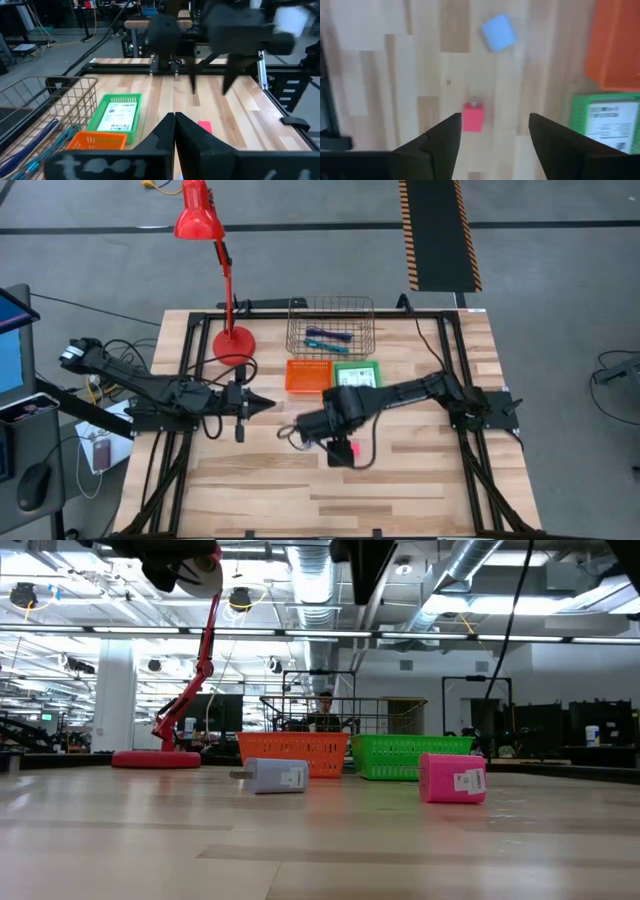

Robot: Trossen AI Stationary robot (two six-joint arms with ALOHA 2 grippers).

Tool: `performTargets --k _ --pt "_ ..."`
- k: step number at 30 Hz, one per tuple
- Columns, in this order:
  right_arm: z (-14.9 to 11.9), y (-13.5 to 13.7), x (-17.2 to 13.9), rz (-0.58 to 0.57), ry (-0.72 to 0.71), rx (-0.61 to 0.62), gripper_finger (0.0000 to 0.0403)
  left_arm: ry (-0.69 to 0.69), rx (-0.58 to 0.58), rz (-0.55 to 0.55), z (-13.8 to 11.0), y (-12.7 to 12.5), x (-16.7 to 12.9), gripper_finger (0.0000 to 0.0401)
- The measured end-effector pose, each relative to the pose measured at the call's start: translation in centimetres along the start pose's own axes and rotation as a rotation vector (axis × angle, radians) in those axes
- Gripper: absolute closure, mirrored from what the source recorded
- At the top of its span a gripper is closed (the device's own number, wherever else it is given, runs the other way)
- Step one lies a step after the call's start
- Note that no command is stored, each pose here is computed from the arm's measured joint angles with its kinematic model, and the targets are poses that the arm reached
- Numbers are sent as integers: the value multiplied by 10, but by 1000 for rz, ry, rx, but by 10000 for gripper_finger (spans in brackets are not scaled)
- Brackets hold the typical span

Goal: Pick and place items into bin
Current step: Put the pink charger adapter into the orange bin

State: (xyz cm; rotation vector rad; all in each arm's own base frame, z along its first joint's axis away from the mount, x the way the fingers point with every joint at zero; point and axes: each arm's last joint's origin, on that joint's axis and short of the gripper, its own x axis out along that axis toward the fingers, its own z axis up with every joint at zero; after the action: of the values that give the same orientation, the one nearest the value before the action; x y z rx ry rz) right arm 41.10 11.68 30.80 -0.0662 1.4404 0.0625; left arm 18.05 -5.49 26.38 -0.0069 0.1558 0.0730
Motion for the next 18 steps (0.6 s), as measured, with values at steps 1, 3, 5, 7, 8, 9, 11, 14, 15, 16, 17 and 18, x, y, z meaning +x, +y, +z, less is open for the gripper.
performTargets --k 1,3,5,7,8,9,11,14,15,16,17,18 --pt "-1 6 0 -7 -2 -3 177 -2 0 -1 0 -1 2 401" --pt "-4 19 1 -45 -5 -14 181 -6 1 -1 -1 -2 5 401" --pt "-8 31 5 -84 0 -28 187 -2 3 -1 -2 -3 7 401" --pt "-12 42 9 -116 7 -31 193 0 5 -1 -2 -3 7 401" --pt "-14 47 11 -130 13 -31 196 0 5 -1 -2 -3 7 401" --pt "-16 51 15 -148 19 -28 198 0 4 -1 -2 -3 7 401" --pt "-21 59 22 -184 37 -24 202 0 2 -1 -2 -3 7 401" --pt "-28 68 34 -243 61 -22 207 0 -2 -1 -2 -3 7 401" --pt "-30 71 38 -269 66 -15 207 0 -5 -1 -2 -3 7 401" --pt "-33 74 42 -297 69 -12 208 0 -12 -1 -2 -3 7 401" --pt "-36 77 46 -323 73 -14 209 0 -16 -2 -2 -3 7 401" --pt "-39 80 48 -345 74 -15 209 0 -20 -2 -2 -3 7 401"
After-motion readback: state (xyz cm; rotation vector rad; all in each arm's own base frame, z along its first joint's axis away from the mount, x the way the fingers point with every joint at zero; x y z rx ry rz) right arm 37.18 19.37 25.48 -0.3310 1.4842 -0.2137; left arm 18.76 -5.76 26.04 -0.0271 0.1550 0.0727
